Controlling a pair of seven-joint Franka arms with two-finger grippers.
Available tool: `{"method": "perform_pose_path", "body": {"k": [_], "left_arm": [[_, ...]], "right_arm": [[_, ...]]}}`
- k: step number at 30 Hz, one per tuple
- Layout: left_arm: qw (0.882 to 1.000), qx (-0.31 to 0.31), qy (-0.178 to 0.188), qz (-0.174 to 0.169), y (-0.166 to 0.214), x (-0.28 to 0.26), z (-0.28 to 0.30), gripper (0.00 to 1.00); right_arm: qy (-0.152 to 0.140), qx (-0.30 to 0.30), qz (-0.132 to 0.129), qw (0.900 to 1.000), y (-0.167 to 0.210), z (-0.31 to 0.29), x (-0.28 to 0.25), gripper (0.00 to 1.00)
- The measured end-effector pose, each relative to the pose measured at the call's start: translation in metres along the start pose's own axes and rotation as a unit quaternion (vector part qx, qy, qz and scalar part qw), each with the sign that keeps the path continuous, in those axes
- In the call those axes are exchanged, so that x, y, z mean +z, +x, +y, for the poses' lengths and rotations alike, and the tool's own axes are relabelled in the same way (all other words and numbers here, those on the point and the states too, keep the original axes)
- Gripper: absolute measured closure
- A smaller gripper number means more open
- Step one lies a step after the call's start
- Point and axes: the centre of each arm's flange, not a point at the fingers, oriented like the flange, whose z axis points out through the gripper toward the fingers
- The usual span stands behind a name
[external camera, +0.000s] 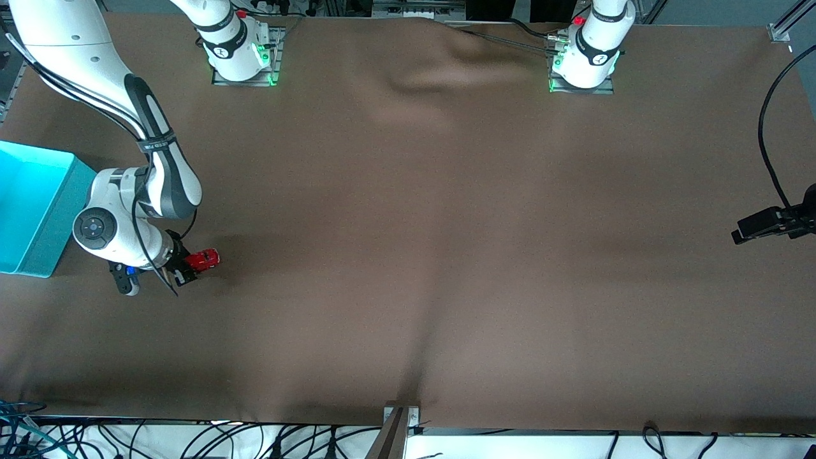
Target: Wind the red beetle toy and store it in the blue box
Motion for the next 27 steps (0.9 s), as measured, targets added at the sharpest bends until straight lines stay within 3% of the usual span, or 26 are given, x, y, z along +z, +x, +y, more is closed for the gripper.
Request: {"method": "perform_pose_path", "body": {"k": [14, 22, 27], "left_arm": [[1.000, 0.000, 0.000, 0.000, 0.000, 0.000, -0.001, 0.00], [1.000, 0.000, 0.000, 0.000, 0.000, 0.000, 0.000, 0.00], [1.000, 0.000, 0.000, 0.000, 0.000, 0.000, 0.000, 0.00]], "right_arm": [[-0.027, -0.118, -0.003, 0.993, -0.005, 0.002, -0.030, 0.52], [-0.055, -0.205, -0.022, 0.977, -0.006, 0.014, -0.059, 0.52], [-0.059, -0.250, -0.026, 0.966, -0.005, 0.017, -0.067, 0.52]]}}
